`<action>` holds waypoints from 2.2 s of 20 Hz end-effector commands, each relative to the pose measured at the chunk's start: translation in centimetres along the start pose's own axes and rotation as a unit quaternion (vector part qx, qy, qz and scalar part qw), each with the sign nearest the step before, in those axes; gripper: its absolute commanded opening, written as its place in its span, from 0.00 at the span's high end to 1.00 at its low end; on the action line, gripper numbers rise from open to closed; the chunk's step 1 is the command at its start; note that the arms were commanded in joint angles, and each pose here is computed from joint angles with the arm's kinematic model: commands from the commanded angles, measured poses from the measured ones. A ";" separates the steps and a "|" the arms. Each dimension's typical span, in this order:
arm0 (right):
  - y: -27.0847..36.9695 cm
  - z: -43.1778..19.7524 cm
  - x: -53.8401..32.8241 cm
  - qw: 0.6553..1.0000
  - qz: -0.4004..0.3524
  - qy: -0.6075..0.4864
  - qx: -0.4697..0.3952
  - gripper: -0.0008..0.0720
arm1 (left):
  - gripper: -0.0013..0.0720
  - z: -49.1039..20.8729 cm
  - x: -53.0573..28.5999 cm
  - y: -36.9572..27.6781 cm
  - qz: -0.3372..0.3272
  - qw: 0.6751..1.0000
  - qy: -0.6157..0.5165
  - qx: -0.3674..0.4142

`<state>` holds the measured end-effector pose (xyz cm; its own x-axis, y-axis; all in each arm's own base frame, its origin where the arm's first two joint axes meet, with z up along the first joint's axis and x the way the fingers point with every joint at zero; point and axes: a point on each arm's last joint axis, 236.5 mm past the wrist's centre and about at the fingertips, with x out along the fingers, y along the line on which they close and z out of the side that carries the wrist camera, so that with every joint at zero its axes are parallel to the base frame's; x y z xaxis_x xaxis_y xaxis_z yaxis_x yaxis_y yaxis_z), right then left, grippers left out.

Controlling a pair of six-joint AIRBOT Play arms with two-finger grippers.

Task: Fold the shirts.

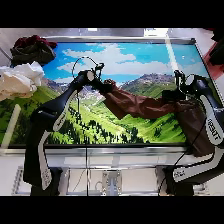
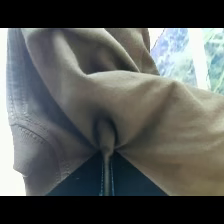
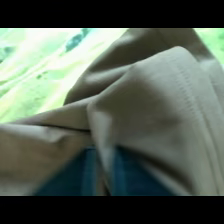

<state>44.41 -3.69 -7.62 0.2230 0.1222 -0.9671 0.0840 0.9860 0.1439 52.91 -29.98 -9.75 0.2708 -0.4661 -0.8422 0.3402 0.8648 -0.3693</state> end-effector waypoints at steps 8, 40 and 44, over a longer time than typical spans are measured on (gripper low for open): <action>-3.0 2.9 -8.7 0.993 -0.092 -0.068 -0.032 0.94 | 0.96 9.7 -17.6 5.5 0.167 0.974 -0.134 0.075; 12.2 3.6 -12.1 0.969 -0.041 -0.188 -0.155 0.94 | 0.96 -7.4 -26.3 12.4 0.319 0.945 0.007 0.070; 10.9 5.5 -3.9 0.974 -0.059 -0.181 -0.123 0.61 | 0.66 -3.5 -19.3 15.5 0.306 0.948 -0.054 0.063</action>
<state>47.48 5.66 4.35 0.5573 0.0058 -0.8303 -0.1284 0.9885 -0.0793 45.88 -5.95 3.71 0.4687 0.1405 -0.8721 0.2150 0.9395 0.2668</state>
